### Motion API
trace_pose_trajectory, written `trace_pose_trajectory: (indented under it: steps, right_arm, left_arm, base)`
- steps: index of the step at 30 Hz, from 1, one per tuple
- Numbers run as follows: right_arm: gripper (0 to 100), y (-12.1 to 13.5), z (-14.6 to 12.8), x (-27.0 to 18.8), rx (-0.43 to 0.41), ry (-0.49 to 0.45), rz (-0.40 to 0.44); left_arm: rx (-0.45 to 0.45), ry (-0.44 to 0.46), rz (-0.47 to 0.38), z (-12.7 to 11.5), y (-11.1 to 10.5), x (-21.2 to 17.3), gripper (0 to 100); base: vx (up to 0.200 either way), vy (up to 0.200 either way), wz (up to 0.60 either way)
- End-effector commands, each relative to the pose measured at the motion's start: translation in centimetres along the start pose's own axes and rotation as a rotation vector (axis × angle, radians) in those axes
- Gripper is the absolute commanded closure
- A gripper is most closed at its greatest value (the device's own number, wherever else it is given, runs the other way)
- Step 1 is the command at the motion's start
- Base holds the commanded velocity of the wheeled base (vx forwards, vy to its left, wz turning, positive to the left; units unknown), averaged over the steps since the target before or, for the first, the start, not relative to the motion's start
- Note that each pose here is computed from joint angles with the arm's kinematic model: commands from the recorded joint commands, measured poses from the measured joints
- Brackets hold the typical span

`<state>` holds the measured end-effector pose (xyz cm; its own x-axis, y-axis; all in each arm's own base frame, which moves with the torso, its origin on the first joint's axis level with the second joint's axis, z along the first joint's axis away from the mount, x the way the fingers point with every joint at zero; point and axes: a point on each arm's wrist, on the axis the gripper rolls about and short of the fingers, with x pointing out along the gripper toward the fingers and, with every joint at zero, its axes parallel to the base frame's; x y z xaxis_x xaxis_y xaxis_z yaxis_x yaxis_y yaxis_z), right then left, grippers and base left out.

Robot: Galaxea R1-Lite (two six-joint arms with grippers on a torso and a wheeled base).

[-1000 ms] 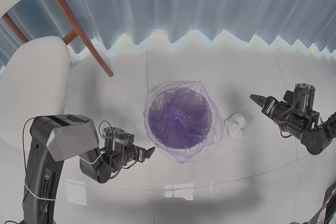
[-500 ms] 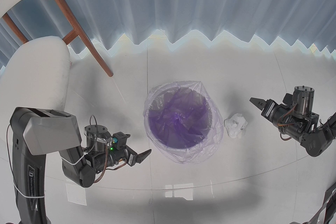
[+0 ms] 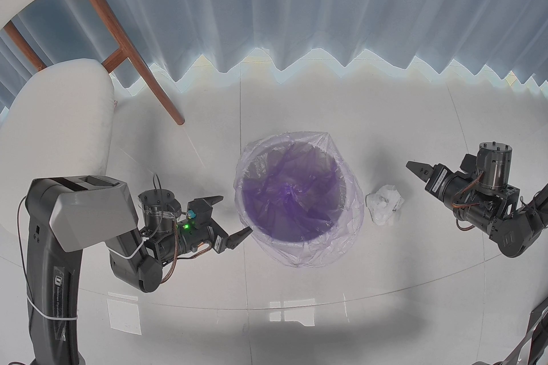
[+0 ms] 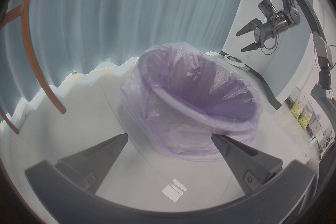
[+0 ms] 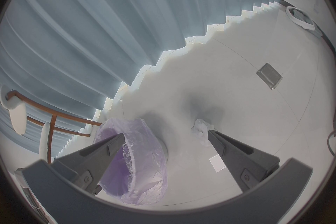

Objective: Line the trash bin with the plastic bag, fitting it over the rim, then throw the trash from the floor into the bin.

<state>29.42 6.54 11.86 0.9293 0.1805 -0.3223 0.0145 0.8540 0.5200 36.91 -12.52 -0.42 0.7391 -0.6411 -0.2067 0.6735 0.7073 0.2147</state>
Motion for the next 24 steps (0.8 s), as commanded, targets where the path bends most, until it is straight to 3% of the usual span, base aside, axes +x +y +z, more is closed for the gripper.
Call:
trace_pose_trajectory:
  steps: [1, 6, 11, 20, 24]
  right_arm:
    - [0, 0.0, 0.0, -0.1, 0.000, -0.001, 0.001]
    - [0, -0.2, -0.3, -0.2, -0.001, 0.009, -0.008]
    - [0, -0.3, -0.5, -0.4, -0.001, 0.015, -0.010]
    - [0, -0.5, -0.8, -0.7, -0.003, 0.011, -0.008]
    - [0, -0.5, -0.8, -0.7, -0.003, 0.010, -0.007]
  left_arm:
    - [0.014, 0.002, -0.017, -1.2, 0.0, 1.0, 0]
    - [0.075, -0.001, -0.087, -1.8, -0.1, 1.3, 0]
    - [0.087, -0.012, -0.093, -2.0, 0.1, 2.0, 0]
    - [0.079, 0.118, -0.127, -2.6, 1.0, 3.6, 0]
    - [0.087, 0.169, -0.096, -2.3, 1.6, 4.3, 0]
  base:
    - [0.000, 0.000, 0.00]
    - [0.000, 0.000, 0.00]
    - [0.000, 0.000, 0.00]
    - [0.000, 0.000, 0.00]
    - [0.000, 0.000, 0.00]
